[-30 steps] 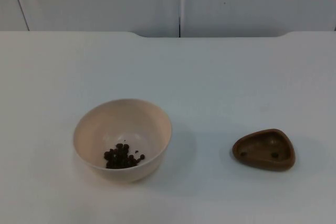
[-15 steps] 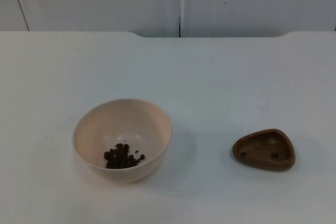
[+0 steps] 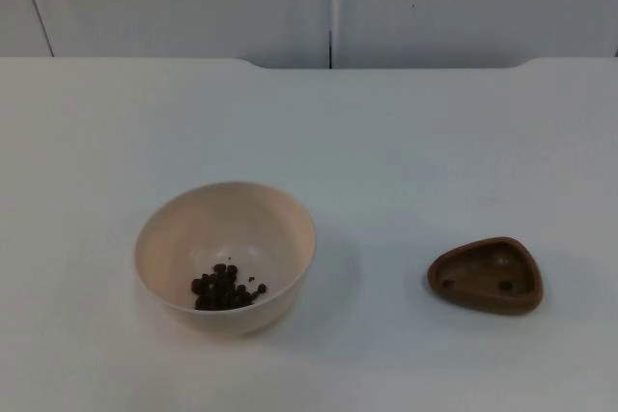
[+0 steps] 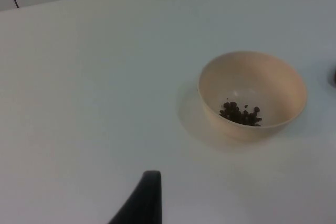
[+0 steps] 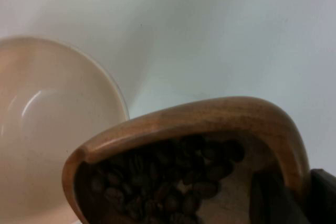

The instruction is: Pick up the bowl with the left hand and pour the coffee beans from the cup into the bowl with the right hand.

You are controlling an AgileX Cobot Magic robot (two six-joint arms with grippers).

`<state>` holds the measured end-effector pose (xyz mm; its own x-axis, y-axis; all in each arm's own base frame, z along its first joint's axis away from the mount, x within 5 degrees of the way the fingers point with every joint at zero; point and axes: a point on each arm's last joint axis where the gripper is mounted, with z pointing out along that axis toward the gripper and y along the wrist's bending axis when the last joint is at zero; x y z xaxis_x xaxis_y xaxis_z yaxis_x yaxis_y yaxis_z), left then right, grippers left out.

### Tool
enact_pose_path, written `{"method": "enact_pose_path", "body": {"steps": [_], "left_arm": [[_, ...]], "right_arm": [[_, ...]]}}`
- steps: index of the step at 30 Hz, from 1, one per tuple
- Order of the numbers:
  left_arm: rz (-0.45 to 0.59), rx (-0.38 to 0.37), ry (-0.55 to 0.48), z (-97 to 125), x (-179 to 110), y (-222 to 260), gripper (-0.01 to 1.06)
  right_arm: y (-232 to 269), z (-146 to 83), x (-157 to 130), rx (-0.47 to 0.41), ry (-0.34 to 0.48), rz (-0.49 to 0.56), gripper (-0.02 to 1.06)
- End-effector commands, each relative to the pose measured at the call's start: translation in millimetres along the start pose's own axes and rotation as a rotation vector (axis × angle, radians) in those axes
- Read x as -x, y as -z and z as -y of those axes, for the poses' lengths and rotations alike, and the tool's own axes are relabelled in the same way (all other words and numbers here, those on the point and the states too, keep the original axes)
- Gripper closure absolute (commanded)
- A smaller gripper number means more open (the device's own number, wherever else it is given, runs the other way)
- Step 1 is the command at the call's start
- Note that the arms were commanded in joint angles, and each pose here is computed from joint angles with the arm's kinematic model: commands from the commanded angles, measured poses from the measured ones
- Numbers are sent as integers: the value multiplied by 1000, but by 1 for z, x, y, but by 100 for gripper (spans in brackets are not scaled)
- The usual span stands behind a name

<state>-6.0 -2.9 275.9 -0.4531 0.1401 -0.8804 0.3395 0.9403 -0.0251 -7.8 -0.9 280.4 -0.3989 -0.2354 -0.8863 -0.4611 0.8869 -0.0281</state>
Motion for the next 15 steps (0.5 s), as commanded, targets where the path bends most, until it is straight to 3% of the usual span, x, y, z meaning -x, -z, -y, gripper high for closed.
{"method": "enact_pose_path", "body": {"steps": [1, 15], "left_arm": [[2, -1, 1, 0, -1, -1, 0], [2, -1, 1, 0, -1, -1, 0]], "right_arm": [[0, 0, 0, -8, -1, 5, -1], [-1, -1, 0, -135, -67, 0, -1]]}}
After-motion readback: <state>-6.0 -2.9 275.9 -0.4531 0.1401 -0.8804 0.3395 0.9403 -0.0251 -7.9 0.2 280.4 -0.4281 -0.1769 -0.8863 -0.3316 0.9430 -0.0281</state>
